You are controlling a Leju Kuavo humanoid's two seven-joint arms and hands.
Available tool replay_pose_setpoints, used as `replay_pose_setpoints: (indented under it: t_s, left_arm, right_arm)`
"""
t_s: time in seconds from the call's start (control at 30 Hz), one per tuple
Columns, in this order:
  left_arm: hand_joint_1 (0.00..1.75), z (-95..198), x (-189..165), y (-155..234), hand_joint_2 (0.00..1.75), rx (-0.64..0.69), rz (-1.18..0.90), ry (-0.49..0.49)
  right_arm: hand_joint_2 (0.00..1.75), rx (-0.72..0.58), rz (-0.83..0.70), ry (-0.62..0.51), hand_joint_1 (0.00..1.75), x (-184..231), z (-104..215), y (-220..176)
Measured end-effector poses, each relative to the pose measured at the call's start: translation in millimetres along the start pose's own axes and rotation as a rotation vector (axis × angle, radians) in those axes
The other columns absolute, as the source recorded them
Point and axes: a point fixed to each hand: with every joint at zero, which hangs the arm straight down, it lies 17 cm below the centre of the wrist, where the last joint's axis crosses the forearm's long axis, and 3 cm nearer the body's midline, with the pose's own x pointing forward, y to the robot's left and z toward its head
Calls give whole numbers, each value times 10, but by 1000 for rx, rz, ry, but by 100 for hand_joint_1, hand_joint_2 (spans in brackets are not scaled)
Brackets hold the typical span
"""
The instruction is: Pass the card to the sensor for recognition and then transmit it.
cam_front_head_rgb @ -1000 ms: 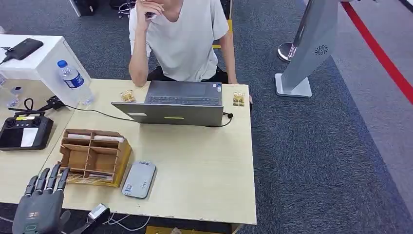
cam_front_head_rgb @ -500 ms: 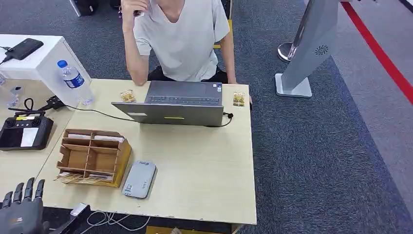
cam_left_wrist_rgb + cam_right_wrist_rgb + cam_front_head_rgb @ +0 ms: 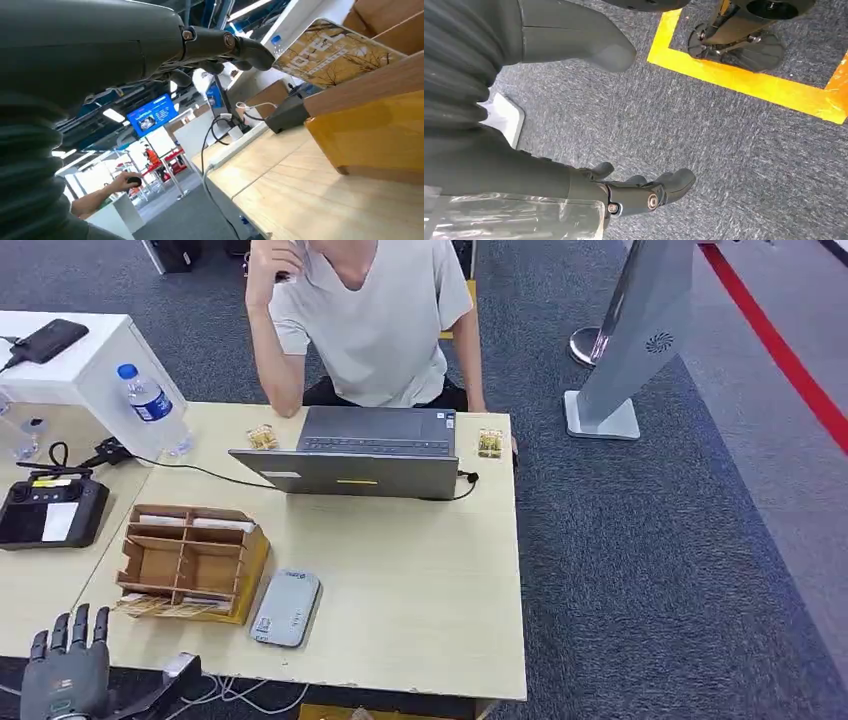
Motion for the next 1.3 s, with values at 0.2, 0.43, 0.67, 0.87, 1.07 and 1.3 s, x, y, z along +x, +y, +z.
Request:
replay_pose_setpoints:
  t_s: [0.2,0.43,0.67,0.87,1.07,1.3]
  left_arm:
    - [0,-6,60,-5,175,1,-5,-14]
    - [0,-4,145,19,175,5,-8,-29]
    - [0,5,290,46,175,10,-8,-52]
    - [0,19,464,72,175,7,-15,-80]
    - [0,36,611,140,175,19,-12,-96]
    - [0,34,599,355,175,75,-25,-74]
  right_arm:
    - [175,2,1,0,0,-1,0,3]
    - [175,5,3,-1,0,2,1,17]
    - [175,8,9,-5,0,12,2,30]
    - [175,8,7,-4,0,9,0,26]
    - [175,8,7,-8,0,4,-2,10]
    - [175,4,0,-4,0,-12,-2,-3]
